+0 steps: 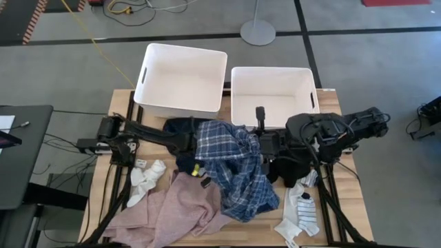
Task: Sort clothes
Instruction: Put the light blue shirt into the left white laundry bin
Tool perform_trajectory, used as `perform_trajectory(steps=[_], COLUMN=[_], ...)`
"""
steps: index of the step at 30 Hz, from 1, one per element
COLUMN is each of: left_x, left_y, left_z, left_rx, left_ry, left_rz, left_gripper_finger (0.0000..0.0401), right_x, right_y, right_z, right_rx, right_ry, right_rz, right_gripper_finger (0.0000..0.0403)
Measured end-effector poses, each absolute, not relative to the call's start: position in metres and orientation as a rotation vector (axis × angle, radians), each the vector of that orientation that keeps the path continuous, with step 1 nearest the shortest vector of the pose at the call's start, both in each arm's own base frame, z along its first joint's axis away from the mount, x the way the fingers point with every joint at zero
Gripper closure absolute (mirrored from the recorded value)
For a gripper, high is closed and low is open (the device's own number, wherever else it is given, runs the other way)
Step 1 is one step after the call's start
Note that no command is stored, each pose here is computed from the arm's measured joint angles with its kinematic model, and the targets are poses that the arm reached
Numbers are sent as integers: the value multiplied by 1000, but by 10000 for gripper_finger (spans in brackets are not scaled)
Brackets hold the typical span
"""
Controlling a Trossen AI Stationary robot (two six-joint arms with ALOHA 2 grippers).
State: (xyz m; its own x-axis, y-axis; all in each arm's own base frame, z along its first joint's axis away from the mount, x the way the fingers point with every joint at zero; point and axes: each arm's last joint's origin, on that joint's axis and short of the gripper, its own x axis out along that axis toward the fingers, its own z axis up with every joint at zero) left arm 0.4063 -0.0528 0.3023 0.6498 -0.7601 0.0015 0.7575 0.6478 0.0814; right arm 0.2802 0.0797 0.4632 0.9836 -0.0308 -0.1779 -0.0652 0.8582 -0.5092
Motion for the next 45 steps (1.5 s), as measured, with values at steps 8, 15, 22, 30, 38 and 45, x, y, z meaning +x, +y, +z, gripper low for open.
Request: perform_trajectory(steps=[8,15,22,30,38,45], left_x=[342,270,223,212,203,191], left_y=[-37,-12,23,56,85,121], left_z=[365,419,442,441,435,414], left_rx=[340,530,580,610,640,572], left_ry=[49,99,151,273,420,662], left_rz=[-572,-70,294,570,782,905], left_gripper_finger=[398,398,398,398,398,398], right_x=[266,271,288,315,350,372], right_y=[93,77,45,-3,-55,-103], right_z=[465,468,474,470,442,409], right_rx=[-553,-552,-579,-587,-540,-464], right_ry=[201,207,140,94,156,246], right_rz=[-20,-122,-202,-304,-393,-467], right_gripper_finger=[386,385,385,384,384,384])
